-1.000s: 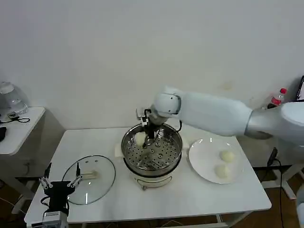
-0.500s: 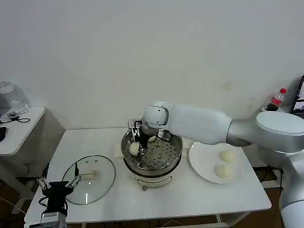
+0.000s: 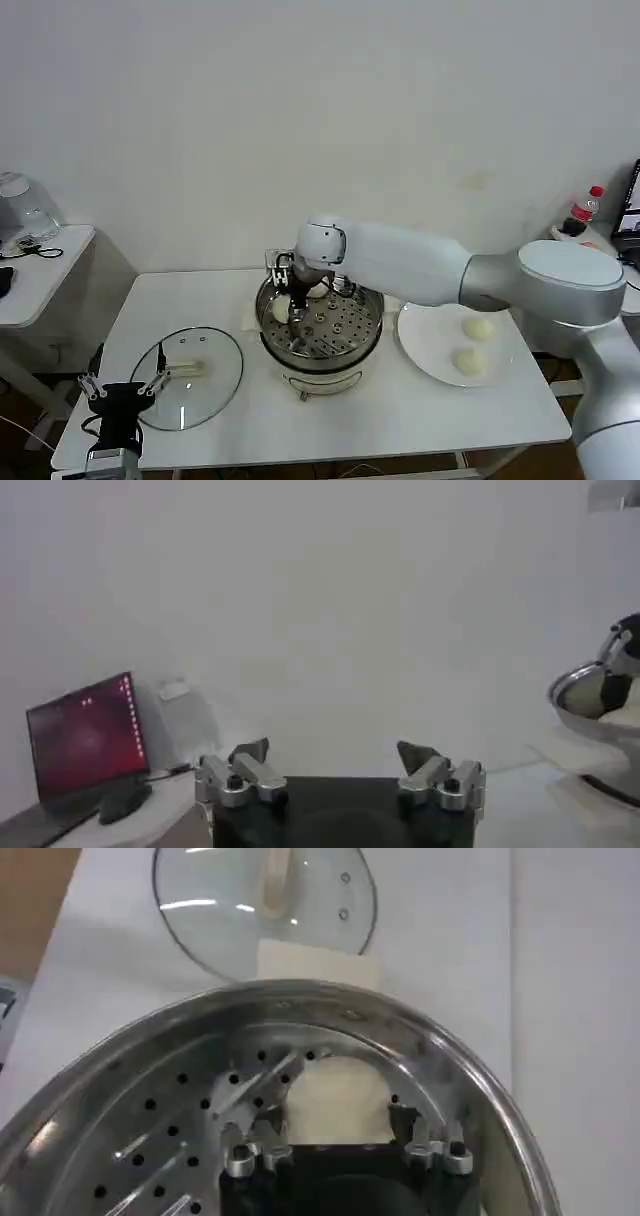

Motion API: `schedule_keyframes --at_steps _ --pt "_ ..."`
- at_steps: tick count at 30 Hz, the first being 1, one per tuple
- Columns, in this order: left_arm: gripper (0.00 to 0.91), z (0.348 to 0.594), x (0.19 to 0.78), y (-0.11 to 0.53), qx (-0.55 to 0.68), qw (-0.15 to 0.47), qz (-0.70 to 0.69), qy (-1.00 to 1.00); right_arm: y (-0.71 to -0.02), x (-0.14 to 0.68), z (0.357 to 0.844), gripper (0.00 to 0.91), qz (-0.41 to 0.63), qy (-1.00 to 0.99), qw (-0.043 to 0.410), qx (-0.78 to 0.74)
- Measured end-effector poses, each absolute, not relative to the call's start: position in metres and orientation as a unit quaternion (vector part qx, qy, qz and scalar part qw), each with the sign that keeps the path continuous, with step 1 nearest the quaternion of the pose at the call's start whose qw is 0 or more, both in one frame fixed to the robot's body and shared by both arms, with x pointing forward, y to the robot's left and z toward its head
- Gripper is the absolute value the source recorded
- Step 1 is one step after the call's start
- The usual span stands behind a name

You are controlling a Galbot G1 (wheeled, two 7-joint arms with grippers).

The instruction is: Take steamed baozi put them in steamer then cover it.

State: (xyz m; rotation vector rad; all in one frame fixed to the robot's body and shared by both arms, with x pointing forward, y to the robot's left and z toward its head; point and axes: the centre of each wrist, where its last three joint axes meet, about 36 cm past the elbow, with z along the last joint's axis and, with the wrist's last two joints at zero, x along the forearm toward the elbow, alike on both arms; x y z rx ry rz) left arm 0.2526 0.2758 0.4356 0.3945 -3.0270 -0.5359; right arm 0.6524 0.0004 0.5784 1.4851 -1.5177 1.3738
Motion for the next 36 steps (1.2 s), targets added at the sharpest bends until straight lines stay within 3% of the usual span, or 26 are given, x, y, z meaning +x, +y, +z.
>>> schedule_keyframes --at_steps 9,17,28,36 --pt "0.907 0.436 0.254 0.272 0.121 0.023 -0.170 -0.978 -0.026 0.644 0.623 0.907 0.524 -0.580 0.289 0.553" --pt "0.907 0.437 0.254 0.268 0.109 0.026 -0.168 -0.979 -0.096 0.632 0.662 0.907 0.547 -0.577 0.285 0.535" --pt "0.907 0.438 0.255 0.263 0.092 0.029 -0.165 -0.982 -0.228 0.603 0.663 0.907 0.564 -0.574 0.312 0.504" --pt "0.907 0.432 0.257 0.262 0.090 0.035 -0.166 -0.981 -0.322 0.578 0.634 0.907 0.550 -0.586 0.344 0.485"
